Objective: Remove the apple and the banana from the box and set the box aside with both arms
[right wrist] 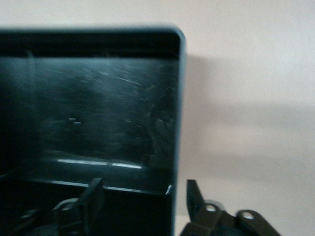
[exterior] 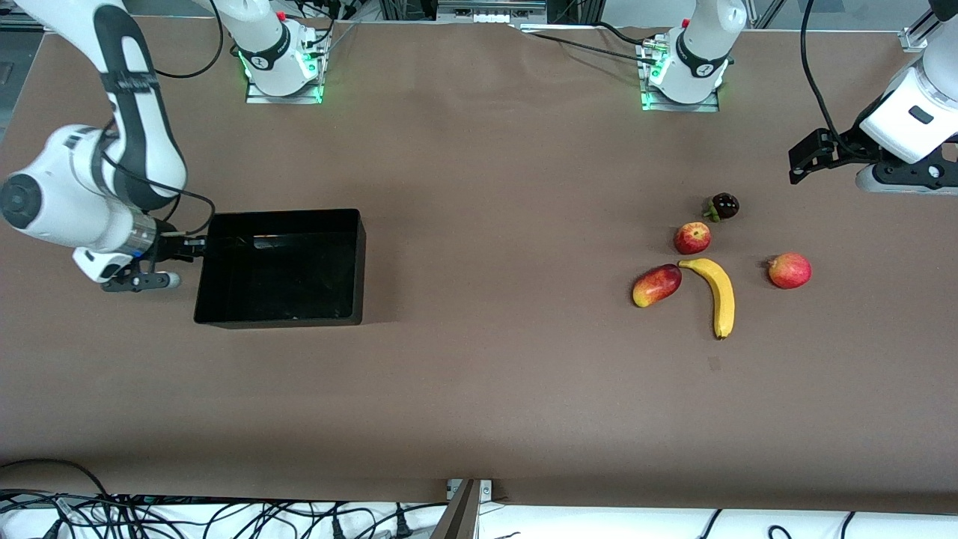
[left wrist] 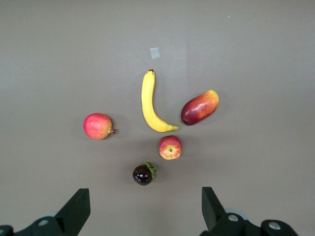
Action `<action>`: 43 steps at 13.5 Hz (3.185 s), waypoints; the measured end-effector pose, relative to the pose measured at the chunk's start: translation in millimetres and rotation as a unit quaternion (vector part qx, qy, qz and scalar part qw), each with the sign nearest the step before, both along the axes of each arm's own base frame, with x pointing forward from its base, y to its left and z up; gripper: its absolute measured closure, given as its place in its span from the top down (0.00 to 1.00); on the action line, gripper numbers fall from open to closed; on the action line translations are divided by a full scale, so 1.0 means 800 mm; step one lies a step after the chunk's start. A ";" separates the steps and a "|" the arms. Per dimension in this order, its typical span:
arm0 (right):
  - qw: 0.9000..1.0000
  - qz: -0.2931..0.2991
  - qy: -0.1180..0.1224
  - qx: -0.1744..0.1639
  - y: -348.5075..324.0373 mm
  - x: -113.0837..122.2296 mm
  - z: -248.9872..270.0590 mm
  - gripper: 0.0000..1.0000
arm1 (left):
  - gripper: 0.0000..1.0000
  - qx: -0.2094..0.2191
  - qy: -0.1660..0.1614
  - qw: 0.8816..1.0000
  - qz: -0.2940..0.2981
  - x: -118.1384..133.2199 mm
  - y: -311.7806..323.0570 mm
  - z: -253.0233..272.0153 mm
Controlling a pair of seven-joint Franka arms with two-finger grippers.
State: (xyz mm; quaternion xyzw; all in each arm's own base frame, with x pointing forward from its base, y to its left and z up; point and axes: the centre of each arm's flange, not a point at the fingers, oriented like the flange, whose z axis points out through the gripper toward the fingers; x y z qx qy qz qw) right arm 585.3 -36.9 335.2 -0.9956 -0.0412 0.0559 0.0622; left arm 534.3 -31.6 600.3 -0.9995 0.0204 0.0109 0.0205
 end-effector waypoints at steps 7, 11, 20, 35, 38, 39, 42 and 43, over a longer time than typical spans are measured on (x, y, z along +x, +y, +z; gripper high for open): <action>0.999 0.029 0.004 -0.021 0.087 0.008 0.249 1.00 | 1.00 0.000 0.002 1.000 0.000 0.000 0.000 0.000; 0.999 0.029 -0.005 -0.038 0.106 -0.032 0.316 1.00 | 1.00 0.000 0.002 1.000 0.000 0.000 0.000 0.000; 0.997 0.047 -0.016 -0.058 0.111 -0.059 0.324 1.00 | 1.00 0.000 0.002 1.000 0.000 0.000 0.000 0.000; 0.997 0.039 -0.037 -0.057 0.086 -0.057 0.349 1.00 | 1.00 0.000 0.005 1.000 0.000 0.002 0.000 -0.004; 0.997 0.039 -0.037 -0.057 0.087 -0.057 0.349 1.00 | 1.00 0.001 0.006 1.000 0.000 0.003 0.000 -0.005; 0.997 0.039 -0.037 -0.057 0.087 -0.057 0.349 1.00 | 1.00 0.001 0.006 1.000 0.000 0.003 0.000 -0.005; 0.997 0.039 -0.036 -0.057 0.087 -0.057 0.349 1.00 | 1.00 0.000 0.006 1.000 0.000 0.003 0.000 -0.005; 0.997 0.039 -0.036 -0.057 0.087 -0.057 0.348 1.00 | 1.00 0.000 0.006 1.000 0.000 0.003 0.000 -0.005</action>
